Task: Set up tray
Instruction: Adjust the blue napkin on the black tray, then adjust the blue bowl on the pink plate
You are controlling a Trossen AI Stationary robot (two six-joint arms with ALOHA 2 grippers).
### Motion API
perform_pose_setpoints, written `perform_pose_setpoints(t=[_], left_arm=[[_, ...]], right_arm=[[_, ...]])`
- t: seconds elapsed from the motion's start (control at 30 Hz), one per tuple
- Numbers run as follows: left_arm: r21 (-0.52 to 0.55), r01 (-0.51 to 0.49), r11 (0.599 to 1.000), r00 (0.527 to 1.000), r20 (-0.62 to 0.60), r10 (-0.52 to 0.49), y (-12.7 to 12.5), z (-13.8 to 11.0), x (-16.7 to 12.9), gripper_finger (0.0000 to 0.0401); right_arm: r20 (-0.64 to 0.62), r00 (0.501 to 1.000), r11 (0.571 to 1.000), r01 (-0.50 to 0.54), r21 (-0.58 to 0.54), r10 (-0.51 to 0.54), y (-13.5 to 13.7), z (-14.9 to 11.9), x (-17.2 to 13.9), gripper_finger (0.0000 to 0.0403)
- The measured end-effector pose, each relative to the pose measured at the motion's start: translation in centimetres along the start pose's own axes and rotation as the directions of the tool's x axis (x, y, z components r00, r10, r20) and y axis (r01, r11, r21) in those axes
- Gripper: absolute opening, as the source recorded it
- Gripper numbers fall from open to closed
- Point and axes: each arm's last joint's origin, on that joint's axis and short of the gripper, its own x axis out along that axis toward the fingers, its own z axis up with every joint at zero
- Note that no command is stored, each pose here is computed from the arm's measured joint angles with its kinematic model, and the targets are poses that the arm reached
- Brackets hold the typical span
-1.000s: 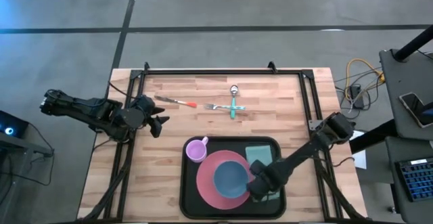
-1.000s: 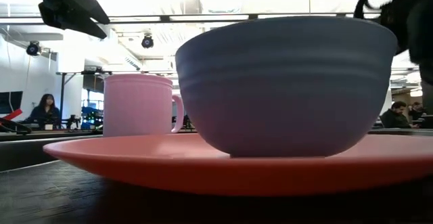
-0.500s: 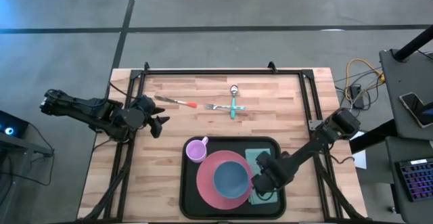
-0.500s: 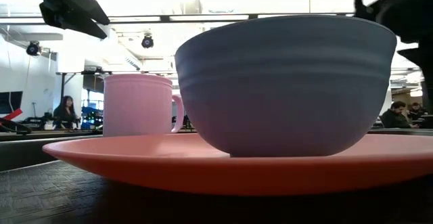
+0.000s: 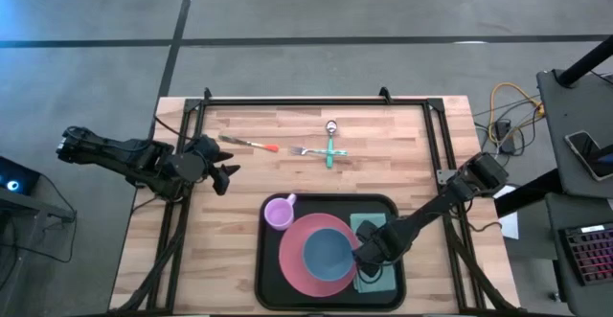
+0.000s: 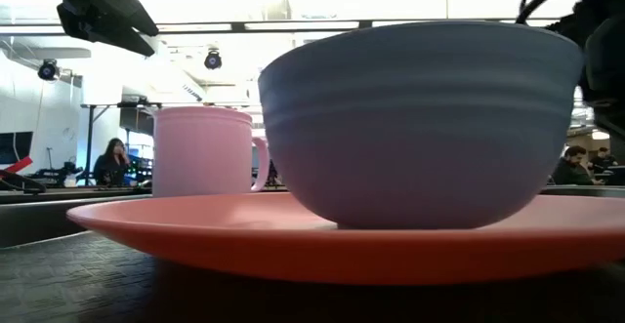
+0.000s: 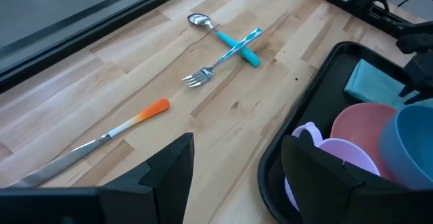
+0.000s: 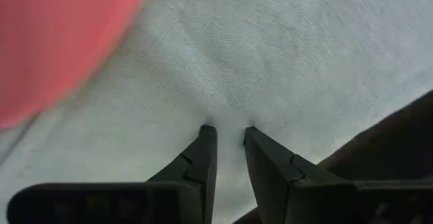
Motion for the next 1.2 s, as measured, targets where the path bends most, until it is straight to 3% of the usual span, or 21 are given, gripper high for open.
perform_pose_setpoints(t=[0.23,0.37,0.57,0.73,0.9,1.03,1.2], left_arm=[[-0.002,-0.001,1.0,1.0,0.0,0.001,0.0,0.0,0.0,0.0203],[-0.002,-0.001,1.0,1.0,-0.001,0.001,0.0,0.0,0.0,0.0203],[-0.002,-0.001,1.0,1.0,0.0,0.001,0.0,0.0,0.0,0.0203],[-0.002,-0.001,1.0,1.0,-0.001,0.001,0.0,0.0,0.0,0.0203],[-0.003,-0.001,1.0,1.0,0.0,0.001,0.0,0.0,0.0,0.0203],[-0.003,0.0,1.0,1.0,-0.001,0.0,0.0,0.0,0.0,0.0203],[-0.004,-0.001,1.0,1.0,-0.001,0.001,0.0,0.0,0.0,0.0203]], right_arm=[[-0.034,0.995,0.993,0.091,0.08,-0.089,-1.4,-0.9,-0.5,0.0069],[0.035,0.996,0.993,0.084,0.082,-0.087,-1.0,-0.8,-1.4,0.0069],[0.238,0.971,1.0,0.009,-0.019,-0.004,0.5,-0.3,-4.3,0.0081],[0.345,0.938,0.995,0.005,-0.101,0.03,0.9,0.2,-6.2,0.0091],[0.345,0.938,0.985,0.017,-0.174,0.045,0.8,1.1,-6.4,0.0095],[0.312,0.942,0.948,-0.022,-0.318,0.126,1.5,1.7,-6.1,0.0092],[0.335,0.925,0.91,-0.026,-0.414,0.179,2.3,3.0,-6.1,0.0094]])
